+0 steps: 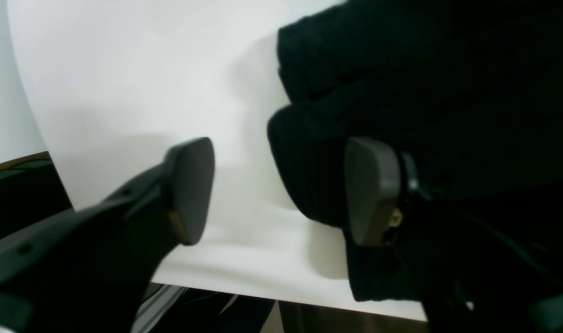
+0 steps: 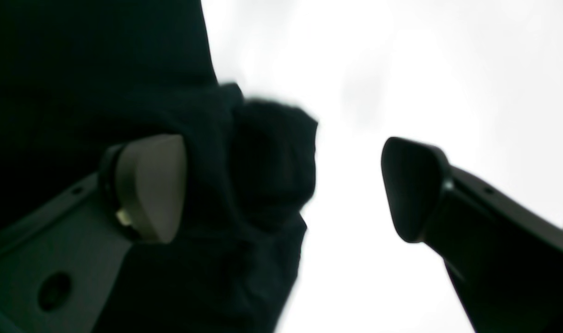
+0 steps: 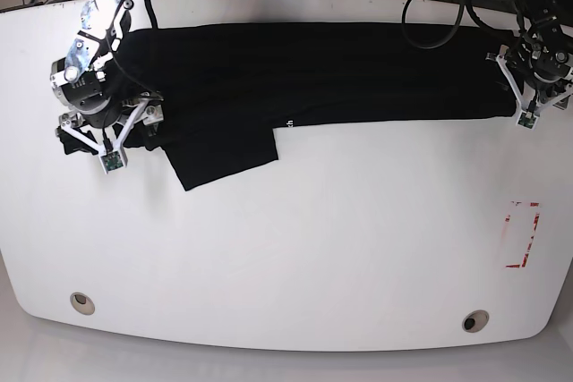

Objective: Layout the t-shirt on the table in an organized manner, then fold the t-shirt properly
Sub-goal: 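Fold the held half over toward the grasped edge with both grippers, then move the right gripper to the folded t-shirt's end and pinch it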

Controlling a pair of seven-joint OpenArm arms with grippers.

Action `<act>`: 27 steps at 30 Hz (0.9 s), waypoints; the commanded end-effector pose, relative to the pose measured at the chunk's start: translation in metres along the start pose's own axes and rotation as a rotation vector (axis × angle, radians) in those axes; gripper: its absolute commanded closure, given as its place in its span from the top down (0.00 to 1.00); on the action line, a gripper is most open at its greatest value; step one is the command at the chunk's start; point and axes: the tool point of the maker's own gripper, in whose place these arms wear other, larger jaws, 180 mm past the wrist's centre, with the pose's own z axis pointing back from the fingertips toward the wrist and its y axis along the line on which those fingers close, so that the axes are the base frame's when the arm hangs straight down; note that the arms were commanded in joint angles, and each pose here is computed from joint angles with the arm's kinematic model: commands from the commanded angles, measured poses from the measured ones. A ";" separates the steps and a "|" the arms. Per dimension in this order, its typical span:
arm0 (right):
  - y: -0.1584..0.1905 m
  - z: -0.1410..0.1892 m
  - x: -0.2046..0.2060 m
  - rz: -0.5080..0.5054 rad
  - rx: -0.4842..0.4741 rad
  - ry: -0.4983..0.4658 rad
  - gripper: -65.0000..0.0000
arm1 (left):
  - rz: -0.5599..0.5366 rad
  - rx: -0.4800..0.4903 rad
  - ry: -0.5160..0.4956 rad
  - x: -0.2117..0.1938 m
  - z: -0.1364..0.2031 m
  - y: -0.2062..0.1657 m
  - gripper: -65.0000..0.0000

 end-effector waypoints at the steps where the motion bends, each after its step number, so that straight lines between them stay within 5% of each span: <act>1: -0.004 0.000 0.025 -0.010 -0.006 -0.069 0.97 | -0.007 0.044 -0.037 0.012 0.008 0.014 0.64; 27: 0.063 -0.092 0.053 -0.243 0.318 -0.105 0.91 | -0.026 0.084 -0.090 0.028 0.022 0.022 0.61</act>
